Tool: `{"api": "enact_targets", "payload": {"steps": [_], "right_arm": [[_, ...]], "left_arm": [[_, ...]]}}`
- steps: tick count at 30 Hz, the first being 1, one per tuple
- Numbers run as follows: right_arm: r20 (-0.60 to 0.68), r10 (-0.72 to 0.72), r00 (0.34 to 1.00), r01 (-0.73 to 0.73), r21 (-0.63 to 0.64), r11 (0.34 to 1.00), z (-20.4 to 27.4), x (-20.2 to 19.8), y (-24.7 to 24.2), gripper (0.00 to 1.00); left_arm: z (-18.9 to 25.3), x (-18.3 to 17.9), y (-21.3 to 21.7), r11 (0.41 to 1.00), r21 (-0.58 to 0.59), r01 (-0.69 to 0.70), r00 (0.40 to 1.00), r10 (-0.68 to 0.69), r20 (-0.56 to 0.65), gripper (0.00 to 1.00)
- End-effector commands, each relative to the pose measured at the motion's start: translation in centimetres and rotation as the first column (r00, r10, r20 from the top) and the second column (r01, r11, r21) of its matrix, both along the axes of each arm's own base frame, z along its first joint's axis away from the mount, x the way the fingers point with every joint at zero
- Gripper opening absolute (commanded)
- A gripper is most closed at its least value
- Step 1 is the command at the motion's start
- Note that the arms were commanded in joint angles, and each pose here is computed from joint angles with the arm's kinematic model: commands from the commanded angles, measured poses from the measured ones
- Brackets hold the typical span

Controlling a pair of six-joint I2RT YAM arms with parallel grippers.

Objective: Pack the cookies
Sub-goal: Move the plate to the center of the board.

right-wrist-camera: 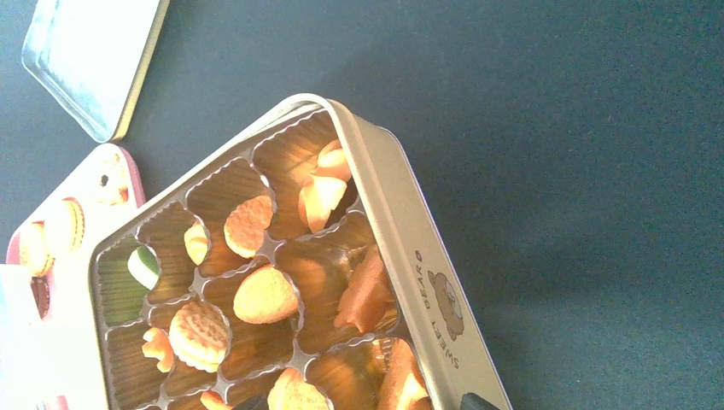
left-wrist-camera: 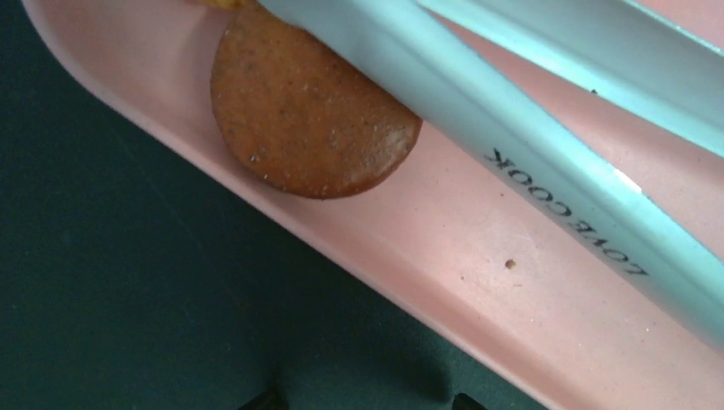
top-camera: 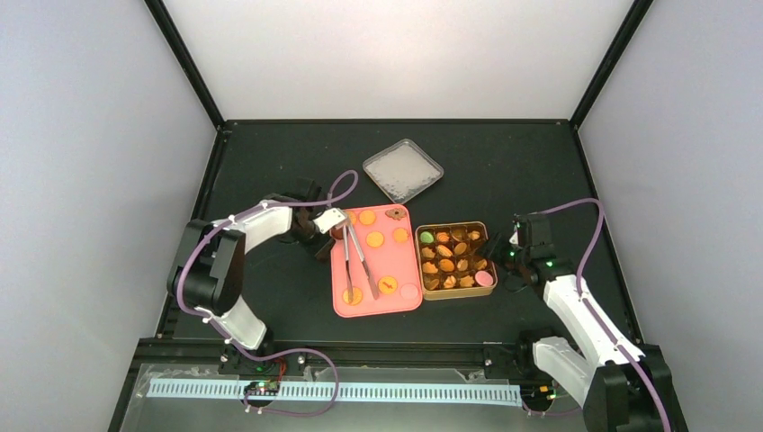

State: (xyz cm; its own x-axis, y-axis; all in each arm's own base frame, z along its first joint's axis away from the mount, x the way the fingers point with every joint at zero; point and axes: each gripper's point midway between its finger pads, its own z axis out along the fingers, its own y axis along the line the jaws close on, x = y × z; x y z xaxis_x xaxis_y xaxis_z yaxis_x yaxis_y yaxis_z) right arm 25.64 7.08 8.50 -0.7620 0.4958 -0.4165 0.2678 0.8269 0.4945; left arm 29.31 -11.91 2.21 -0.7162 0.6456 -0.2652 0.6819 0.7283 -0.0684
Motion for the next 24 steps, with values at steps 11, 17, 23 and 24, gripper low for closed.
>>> {"api": "enact_targets", "payload": {"steps": [11,17,23,24], "right_arm": [[0.035,-0.001,0.999,-0.001,0.049,0.999,1.2,-0.2,0.5,0.58],[0.047,0.0,0.999,-0.004,0.068,0.998,1.9,-0.4,0.7,0.58],[0.055,0.028,0.998,-0.035,0.123,0.992,2.6,-0.7,2.0,0.54],[0.054,0.036,0.998,-0.042,0.132,0.99,2.6,-0.8,2.3,0.54]], "left_arm": [[2.4,-1.2,-4.5,0.965,-0.261,-0.028,0.986,-0.017,-0.169,0.6],[-1.4,-0.3,-1.7,0.997,-0.058,-0.051,0.987,0.042,-0.157,0.54],[-1.7,-0.7,0.8,0.998,0.037,-0.052,0.994,0.056,-0.098,0.53],[-1.5,-0.7,1.3,0.997,0.048,-0.054,0.995,0.058,-0.086,0.52]]}}
